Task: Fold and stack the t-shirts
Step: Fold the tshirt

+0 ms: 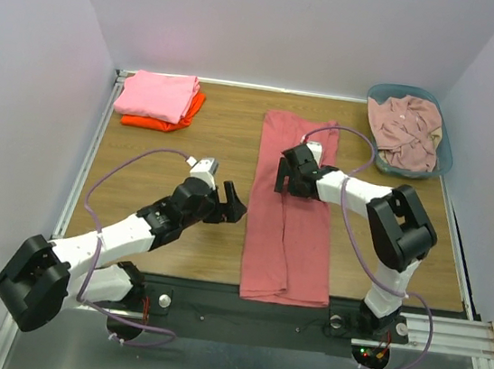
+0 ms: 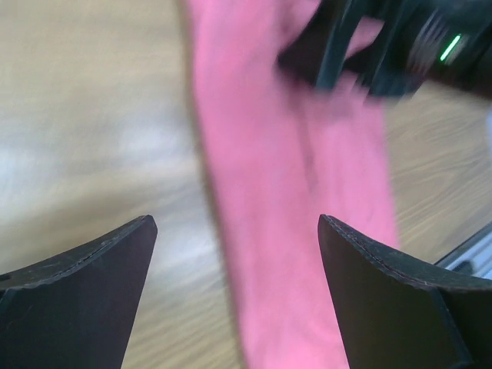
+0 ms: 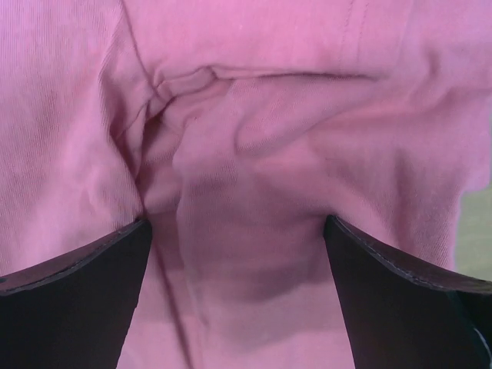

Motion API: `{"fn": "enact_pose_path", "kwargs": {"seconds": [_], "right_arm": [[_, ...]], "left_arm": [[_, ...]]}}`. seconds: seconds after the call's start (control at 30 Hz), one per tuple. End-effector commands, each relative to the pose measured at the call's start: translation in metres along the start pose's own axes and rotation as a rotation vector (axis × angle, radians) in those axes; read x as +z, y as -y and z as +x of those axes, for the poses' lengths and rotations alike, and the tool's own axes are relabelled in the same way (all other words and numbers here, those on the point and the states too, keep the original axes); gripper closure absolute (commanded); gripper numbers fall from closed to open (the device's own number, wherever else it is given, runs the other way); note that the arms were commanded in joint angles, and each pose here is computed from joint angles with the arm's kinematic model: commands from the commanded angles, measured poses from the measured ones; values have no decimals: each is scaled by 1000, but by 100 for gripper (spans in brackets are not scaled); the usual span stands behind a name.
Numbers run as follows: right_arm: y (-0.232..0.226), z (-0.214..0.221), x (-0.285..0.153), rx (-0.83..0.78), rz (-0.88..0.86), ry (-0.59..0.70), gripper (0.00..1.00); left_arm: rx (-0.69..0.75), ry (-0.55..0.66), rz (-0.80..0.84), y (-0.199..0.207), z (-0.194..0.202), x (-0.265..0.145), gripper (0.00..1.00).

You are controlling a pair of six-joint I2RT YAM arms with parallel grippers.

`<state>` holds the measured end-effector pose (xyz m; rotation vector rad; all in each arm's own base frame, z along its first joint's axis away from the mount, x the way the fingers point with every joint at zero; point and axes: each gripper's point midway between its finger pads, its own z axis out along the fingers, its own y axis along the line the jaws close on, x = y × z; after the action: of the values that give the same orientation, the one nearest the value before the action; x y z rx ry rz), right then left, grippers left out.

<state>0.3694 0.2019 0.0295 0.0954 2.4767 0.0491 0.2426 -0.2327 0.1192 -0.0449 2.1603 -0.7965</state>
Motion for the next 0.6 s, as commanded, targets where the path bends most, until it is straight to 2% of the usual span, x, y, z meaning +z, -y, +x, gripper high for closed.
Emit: {"fn": "enact_pose_path", "kwargs": {"seconds": [0.0,0.17,0.33,0.4,0.53,0.57], "right_arm": [[0,-26,35,95,58,53,0],[-8,-51,69,115,71,67,0],[-39,-93,75,142,-17,112,0],[-51,-108,65,133,-68,128,0],[-59,-144,10,136,-157,199,0],[-54,-150,-20,145,-184,228,0]], "left_arm": [[-41,-18,-17,-10,13,-10,1],[-54,-46,-22,-17,25,-12,2],[-67,-116,-18,-17,41,-7,2],[-72,-129,-11,-15,45,-5,2],[-85,-173,42,1,57,0,2],[-84,-181,51,4,60,0,2]]}}
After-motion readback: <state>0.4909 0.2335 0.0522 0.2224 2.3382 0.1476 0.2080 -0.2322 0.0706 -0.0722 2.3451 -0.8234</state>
